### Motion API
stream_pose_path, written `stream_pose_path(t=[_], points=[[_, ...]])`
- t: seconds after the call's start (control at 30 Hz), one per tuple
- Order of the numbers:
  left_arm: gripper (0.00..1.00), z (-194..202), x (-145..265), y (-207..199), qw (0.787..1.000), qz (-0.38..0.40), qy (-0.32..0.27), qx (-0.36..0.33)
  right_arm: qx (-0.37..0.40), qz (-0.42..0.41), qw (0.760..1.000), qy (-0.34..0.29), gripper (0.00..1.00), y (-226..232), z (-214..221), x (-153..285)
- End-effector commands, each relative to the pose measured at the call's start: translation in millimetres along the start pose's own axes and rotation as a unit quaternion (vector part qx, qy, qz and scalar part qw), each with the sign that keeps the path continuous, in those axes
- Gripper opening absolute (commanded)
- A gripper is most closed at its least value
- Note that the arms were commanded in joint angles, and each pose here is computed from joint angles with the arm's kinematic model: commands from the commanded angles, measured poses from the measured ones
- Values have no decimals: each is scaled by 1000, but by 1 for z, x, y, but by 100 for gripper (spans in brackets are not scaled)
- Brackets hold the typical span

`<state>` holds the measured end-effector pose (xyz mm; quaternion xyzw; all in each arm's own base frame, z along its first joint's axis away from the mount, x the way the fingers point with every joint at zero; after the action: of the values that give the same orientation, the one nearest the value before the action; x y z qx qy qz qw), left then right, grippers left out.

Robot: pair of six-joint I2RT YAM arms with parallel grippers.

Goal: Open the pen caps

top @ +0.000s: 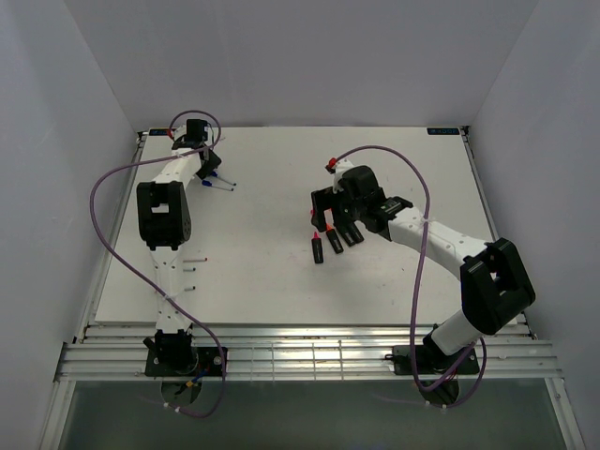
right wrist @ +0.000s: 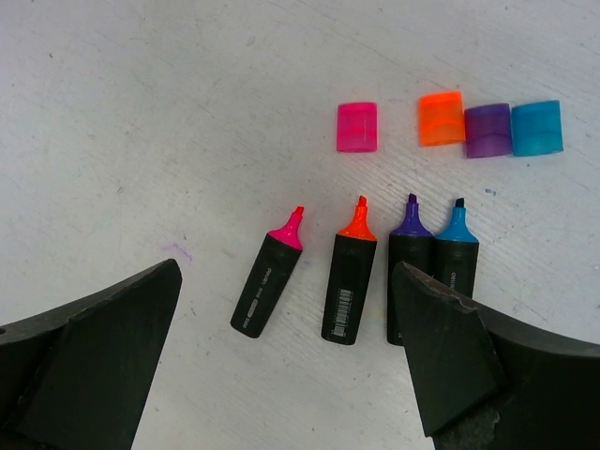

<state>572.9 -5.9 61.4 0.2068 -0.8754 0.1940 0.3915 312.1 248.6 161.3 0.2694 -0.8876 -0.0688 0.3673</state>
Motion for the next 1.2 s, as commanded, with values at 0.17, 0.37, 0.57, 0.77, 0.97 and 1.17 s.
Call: stream_pose_path(t=[0.17,0.37,0.57,0.77,0.97,1.17], points=[[40,7,-3,11,1000,-20,19,-8,5,-3,1000,-26,100,-3,-7,0],[27,15,-7,16,999,-28,29,-20,5,-5,1000,-29,100,-4,-6,2],[11,7,-2,8,1000,-9,19,-16,3,-3,1000,-27,100,-5,-5,-1],[1,-25,23,-25,997,78,-22,-3,4,3,999,-34,100,-6,-10,-1],[0,-40,66,-52,990,131,-48,-10,0,-9,1000,-30,100,-2,-10,-1],[0,3,145,-76,979,186,-66,-50,0,-116,993,4,91,31,-11,-4]])
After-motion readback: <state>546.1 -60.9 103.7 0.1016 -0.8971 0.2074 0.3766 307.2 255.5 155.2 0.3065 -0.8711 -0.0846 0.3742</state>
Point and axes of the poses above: each gripper's point midway between its finger pads, its own x axis back along the fingers, its own y axis along the line the jaws close on, z = x × y, the point moved 4 cm from there along x, back along the fingers, and after that the axes turned 10 degrees about -x, right-handed, at the moved point
